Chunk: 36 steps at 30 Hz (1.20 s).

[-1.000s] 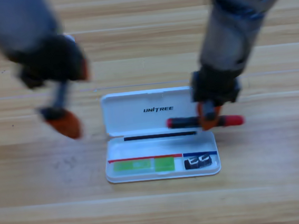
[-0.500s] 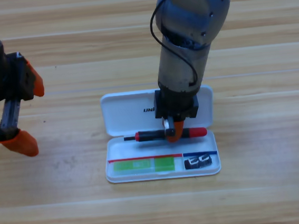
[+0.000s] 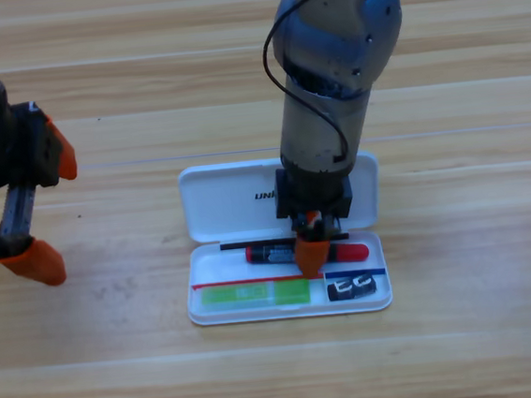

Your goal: Clean up eraser and pencils

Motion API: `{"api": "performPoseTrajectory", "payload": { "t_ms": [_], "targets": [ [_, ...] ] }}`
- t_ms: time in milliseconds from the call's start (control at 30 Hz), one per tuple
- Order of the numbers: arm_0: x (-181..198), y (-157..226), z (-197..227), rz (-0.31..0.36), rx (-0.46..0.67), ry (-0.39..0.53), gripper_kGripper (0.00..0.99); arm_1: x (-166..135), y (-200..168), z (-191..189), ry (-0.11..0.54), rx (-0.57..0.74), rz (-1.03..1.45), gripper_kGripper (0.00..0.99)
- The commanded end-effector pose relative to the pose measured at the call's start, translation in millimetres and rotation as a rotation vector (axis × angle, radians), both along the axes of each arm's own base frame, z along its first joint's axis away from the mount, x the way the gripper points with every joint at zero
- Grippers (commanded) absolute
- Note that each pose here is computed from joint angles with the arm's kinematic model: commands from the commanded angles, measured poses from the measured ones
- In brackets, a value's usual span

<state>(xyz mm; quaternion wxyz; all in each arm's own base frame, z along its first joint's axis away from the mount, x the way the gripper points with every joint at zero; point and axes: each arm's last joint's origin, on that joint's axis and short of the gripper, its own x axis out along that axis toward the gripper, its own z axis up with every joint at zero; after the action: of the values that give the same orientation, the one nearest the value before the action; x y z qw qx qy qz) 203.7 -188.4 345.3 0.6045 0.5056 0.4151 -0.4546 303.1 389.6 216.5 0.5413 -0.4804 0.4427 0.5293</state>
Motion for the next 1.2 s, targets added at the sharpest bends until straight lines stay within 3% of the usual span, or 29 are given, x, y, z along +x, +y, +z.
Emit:
{"api": "performPoseTrajectory", "payload": {
  "t_ms": [33,233,400,500,567,600,833,933,1067,1200],
  "targets": [
    [7,3,-1,0.033,0.003,-0.028,0.956,-35,-9,43,0.018,0.059,0.032,0.904],
    [17,4,14,0.057,-0.015,-0.089,0.762,-86,-59,129,0.045,0.241,0.058,0.931],
    [48,11,23,0.074,-0.061,-0.146,0.462,-131,-114,174,0.053,0.419,0.073,0.977],
    [80,19,15,0.090,-0.123,-0.164,0.252,-152,-144,182,0.024,0.533,0.054,0.988],
    [110,23,7,0.102,-0.163,-0.152,0.037,-164,-161,183,0.025,0.585,0.049,0.988],
    [125,24,3,0.107,-0.176,-0.142,0.000,-170,-167,183,0.030,0.605,0.049,0.988],
    [205,24,-52,0.131,-0.290,0.006,0.000,-187,-185,173,0.102,0.664,0.067,0.988],
    [230,17,-86,0.131,-0.332,0.124,0.000,-190,-188,173,0.106,0.665,0.059,0.988],
    [260,4,-126,0.115,-0.387,0.345,0.000,-190,-188,172,0.125,0.666,0.047,0.986],
    [263,0,-145,0.110,-0.432,0.445,0.000,-191,-189,170,0.136,0.664,0.044,0.986]
  ]
}}
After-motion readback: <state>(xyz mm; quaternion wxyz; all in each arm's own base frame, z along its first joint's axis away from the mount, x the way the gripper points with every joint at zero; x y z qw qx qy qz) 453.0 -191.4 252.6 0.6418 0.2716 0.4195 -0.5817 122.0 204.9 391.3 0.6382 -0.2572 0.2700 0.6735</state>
